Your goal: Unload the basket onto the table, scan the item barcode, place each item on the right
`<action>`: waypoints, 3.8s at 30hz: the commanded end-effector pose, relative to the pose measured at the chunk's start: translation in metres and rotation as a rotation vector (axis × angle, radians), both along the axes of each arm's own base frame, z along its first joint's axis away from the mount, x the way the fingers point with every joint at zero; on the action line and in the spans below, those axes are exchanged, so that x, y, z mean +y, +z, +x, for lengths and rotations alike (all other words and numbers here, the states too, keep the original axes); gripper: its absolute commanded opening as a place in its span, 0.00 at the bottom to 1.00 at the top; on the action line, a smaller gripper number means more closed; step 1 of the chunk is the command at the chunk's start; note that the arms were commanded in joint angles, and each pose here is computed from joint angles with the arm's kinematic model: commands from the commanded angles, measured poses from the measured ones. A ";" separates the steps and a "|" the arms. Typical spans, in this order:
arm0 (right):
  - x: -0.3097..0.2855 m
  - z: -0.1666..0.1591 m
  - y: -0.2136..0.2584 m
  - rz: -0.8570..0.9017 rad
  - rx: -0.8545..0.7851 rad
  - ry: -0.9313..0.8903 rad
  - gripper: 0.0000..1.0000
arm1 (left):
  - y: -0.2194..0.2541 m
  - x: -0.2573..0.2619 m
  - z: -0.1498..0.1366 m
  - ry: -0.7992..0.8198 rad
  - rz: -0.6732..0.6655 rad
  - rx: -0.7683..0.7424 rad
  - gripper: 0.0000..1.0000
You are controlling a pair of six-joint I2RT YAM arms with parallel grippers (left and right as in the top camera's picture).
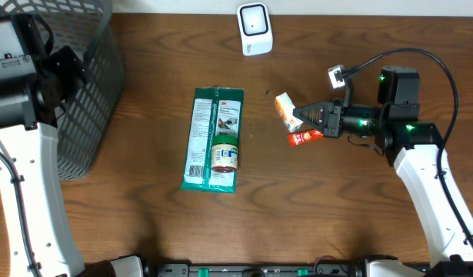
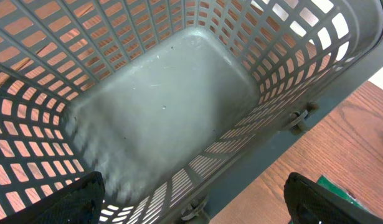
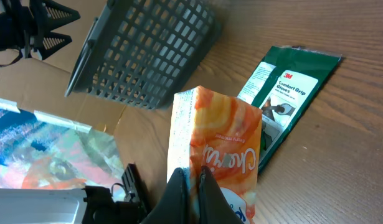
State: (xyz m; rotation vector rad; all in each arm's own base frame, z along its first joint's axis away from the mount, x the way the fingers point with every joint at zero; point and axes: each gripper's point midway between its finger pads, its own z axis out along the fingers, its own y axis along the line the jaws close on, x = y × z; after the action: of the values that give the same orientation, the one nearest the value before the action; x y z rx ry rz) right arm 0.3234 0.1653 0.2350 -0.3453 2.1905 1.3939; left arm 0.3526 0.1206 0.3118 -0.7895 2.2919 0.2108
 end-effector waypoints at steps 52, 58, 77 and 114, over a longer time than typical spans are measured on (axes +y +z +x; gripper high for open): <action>-0.003 -0.002 0.003 0.009 -0.005 -0.003 0.01 | 0.002 0.004 -0.001 0.006 0.016 0.001 0.92; -0.003 -0.003 0.001 0.007 0.002 -0.001 0.01 | 0.002 0.004 -0.001 0.006 0.016 0.001 0.92; -0.003 -0.009 -0.004 -0.008 0.010 0.015 0.01 | 0.002 0.004 -0.001 0.006 0.016 0.001 0.92; -0.003 -0.009 -0.004 -0.008 0.013 0.014 0.01 | 0.002 0.004 -0.001 0.006 0.016 0.001 0.92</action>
State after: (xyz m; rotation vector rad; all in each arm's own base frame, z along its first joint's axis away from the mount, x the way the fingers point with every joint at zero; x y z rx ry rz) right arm 0.3162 0.1648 0.2281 -0.3376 2.2305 1.4031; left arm 0.3526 0.1206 0.3118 -0.7895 2.2919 0.2108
